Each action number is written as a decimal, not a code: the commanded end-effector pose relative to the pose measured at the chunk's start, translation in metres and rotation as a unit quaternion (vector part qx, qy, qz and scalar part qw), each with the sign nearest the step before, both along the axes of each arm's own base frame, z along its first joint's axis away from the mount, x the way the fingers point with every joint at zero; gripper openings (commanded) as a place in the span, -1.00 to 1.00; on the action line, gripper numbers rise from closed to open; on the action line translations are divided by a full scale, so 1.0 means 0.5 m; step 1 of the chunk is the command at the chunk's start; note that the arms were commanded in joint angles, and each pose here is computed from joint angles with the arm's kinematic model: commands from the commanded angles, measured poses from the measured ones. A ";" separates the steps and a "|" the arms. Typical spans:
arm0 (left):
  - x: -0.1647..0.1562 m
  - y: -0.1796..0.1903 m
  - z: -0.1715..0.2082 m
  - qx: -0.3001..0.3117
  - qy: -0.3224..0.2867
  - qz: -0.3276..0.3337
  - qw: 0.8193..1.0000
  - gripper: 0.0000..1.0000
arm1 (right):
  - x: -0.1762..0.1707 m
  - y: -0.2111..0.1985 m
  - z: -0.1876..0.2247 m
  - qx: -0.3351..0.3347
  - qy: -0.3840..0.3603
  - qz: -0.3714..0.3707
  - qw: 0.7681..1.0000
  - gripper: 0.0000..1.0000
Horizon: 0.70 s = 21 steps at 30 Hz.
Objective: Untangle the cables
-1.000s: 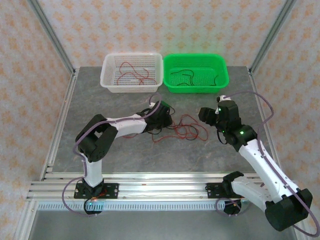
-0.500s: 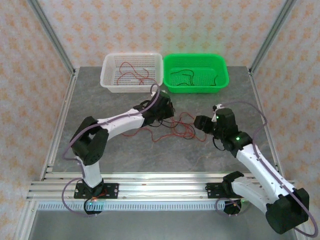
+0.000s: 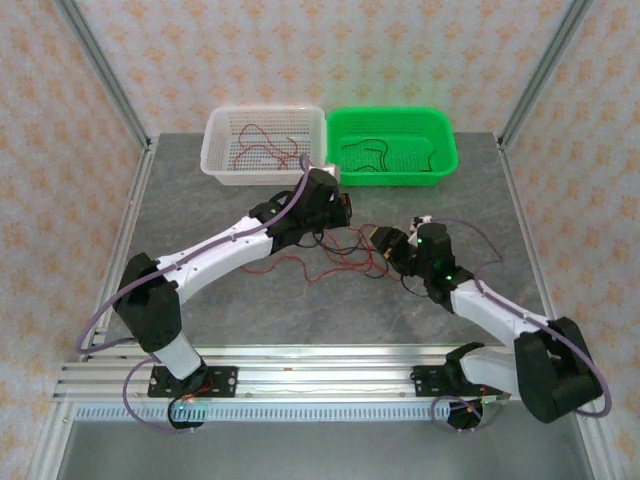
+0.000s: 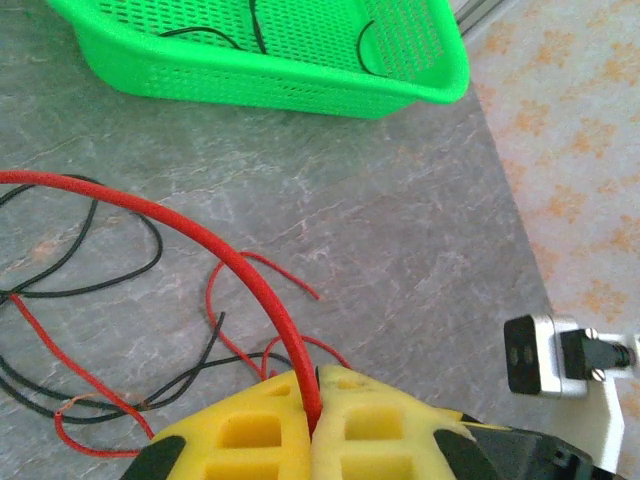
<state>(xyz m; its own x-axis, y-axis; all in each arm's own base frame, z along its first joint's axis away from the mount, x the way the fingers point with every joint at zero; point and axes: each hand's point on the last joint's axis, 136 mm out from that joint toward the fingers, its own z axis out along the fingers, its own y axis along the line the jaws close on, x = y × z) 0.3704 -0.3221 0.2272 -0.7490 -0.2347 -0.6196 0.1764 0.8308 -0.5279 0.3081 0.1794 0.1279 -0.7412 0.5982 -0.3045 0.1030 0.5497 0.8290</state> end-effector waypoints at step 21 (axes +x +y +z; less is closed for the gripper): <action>-0.030 0.020 0.289 -0.040 -0.126 -0.017 0.991 -1.00 | 0.062 0.047 -0.161 -0.106 0.042 -0.002 0.993 -0.16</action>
<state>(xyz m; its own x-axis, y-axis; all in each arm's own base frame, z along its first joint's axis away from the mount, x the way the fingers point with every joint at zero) 0.3631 -0.3223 0.3295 -0.6490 -0.2584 -0.7155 0.2942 0.7821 -0.5493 0.3270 0.2067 0.0407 -0.8067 0.5031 -0.3100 0.1755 0.7049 0.6872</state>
